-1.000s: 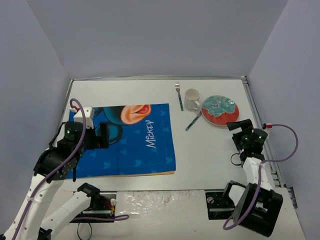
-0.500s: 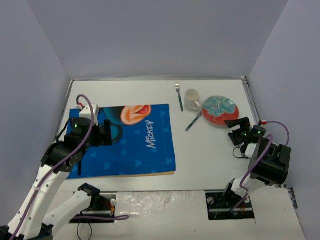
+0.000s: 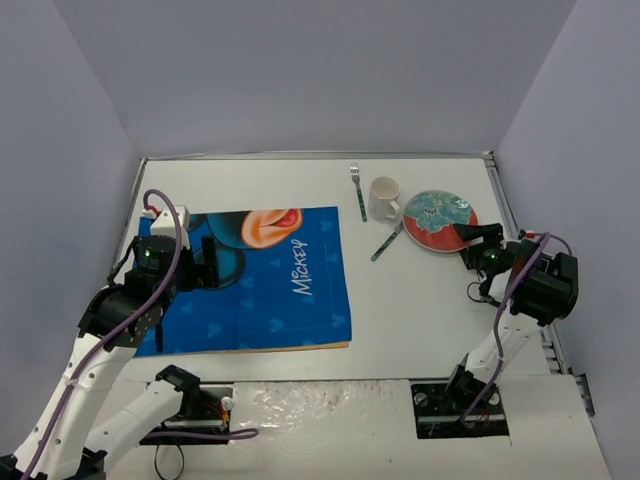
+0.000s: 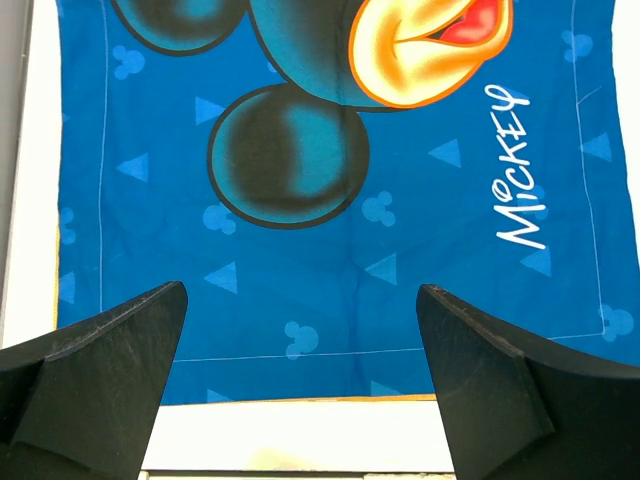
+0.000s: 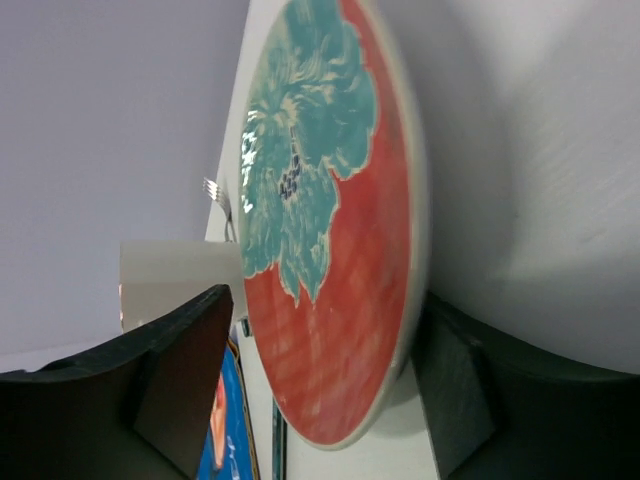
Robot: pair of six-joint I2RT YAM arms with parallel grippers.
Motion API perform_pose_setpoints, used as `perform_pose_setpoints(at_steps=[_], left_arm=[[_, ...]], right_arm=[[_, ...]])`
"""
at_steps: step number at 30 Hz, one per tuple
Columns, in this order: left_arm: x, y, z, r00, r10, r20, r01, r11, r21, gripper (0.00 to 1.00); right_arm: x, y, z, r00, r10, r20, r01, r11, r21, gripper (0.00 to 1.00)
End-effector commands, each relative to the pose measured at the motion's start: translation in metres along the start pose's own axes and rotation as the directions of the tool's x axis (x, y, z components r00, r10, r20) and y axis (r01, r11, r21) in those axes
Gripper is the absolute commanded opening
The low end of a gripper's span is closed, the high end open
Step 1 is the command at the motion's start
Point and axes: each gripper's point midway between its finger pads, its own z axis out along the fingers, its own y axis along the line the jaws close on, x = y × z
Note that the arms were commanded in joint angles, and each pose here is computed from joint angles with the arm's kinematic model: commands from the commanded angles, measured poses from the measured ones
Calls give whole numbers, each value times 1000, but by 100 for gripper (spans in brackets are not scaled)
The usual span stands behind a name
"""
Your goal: Set the dinner table for one person
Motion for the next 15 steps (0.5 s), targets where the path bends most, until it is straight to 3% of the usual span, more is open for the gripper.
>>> perform_pose_setpoints(at_steps=[1, 5, 9, 11, 15], left_arm=[[-22, 4, -9, 997, -28, 68, 29, 999, -20, 97], [-22, 4, -8, 997, -26, 68, 28, 999, -21, 97], [-23, 3, -8, 997, -23, 69, 25, 999, -20, 97], [-24, 3, -9, 997, -24, 72, 25, 1000, -18, 97], [-25, 2, -10, 997, -22, 75, 23, 1000, -12, 97]], right_arm=[[15, -43, 3, 999, 39, -35, -34, 989, 141, 61], [14, -46, 6, 998, 39, -40, -32, 988, 152, 43], [10, -44, 4, 999, 28, -30, -23, 987, 158, 6], [4, -34, 2, 1000, 18, -14, -16, 990, 140, 0], [-12, -4, -5, 999, 1, 33, -3, 997, 76, 0]])
